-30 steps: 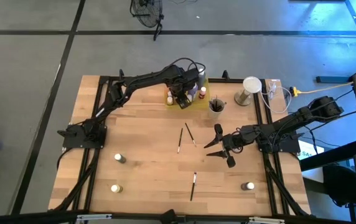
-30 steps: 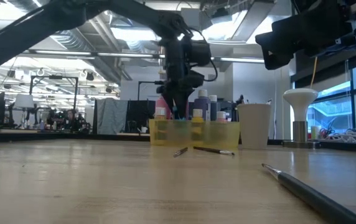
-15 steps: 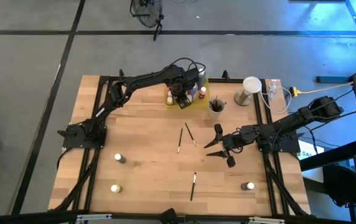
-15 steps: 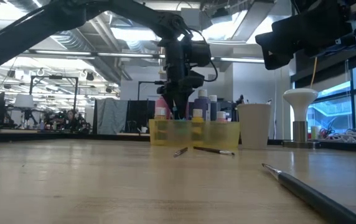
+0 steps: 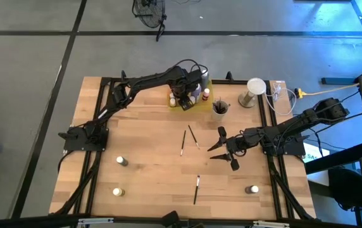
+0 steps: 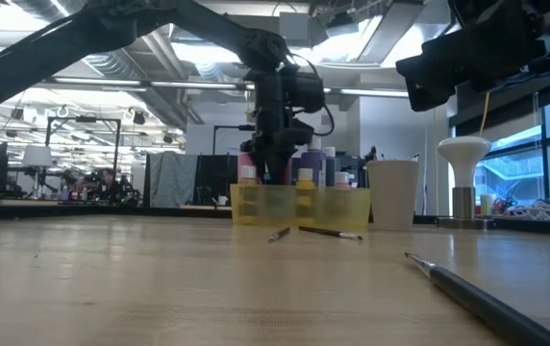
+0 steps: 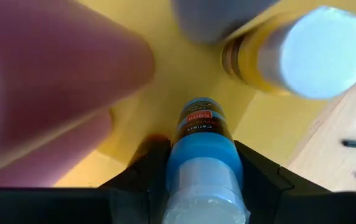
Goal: Pick & Place Paint Supplies
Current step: Put the small light blue paint bottle into the yellow bin
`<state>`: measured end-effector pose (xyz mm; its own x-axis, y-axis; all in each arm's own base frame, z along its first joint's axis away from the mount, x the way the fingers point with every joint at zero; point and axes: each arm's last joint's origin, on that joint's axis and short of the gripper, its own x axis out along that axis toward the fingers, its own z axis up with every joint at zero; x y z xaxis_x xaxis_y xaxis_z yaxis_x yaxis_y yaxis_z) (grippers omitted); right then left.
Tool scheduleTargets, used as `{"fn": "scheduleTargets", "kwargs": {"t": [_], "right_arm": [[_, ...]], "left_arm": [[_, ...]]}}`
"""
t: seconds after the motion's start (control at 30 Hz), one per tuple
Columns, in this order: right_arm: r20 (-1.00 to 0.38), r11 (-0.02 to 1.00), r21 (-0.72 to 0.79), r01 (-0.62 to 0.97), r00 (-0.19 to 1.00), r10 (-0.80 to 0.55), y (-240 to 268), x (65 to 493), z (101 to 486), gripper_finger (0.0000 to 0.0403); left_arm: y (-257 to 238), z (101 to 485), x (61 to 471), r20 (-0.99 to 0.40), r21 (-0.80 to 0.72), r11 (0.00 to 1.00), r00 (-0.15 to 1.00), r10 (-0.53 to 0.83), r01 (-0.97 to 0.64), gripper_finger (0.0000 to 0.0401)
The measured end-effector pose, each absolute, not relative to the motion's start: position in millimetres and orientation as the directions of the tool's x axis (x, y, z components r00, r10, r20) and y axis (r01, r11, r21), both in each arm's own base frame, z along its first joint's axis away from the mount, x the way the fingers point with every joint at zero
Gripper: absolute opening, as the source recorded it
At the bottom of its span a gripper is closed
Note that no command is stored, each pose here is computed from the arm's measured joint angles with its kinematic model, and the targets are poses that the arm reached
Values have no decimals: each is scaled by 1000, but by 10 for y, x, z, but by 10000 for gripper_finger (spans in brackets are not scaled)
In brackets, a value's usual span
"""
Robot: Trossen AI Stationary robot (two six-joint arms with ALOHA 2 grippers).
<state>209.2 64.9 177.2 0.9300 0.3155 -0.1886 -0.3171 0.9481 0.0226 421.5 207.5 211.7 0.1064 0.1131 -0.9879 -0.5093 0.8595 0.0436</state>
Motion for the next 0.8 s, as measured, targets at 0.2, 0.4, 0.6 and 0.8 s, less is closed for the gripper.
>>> {"fn": "scheduleTargets", "kwargs": {"t": [0.2, 0.4, 0.6, 0.8], "right_arm": [[-190, 948, 23, -317, 930, 315, 649, 2092, 1770, 157], [-191, 948, 23, -317, 930, 315, 649, 2092, 1769, 157], [-192, 948, 23, -317, 930, 315, 649, 2092, 1768, 157], [-195, 948, 23, -317, 929, 315, 649, 2091, 1766, 157]], "left_arm": [[2089, 2078, 4233, -987, 46, 860, 108, 117, -508, 141], [2112, 2025, 4240, -988, 46, 862, 102, 113, -506, 141], [2109, 1997, 4243, -990, 40, 863, 97, 102, -504, 144], [2109, 1997, 4243, -990, 40, 863, 96, 103, -504, 160]]}}
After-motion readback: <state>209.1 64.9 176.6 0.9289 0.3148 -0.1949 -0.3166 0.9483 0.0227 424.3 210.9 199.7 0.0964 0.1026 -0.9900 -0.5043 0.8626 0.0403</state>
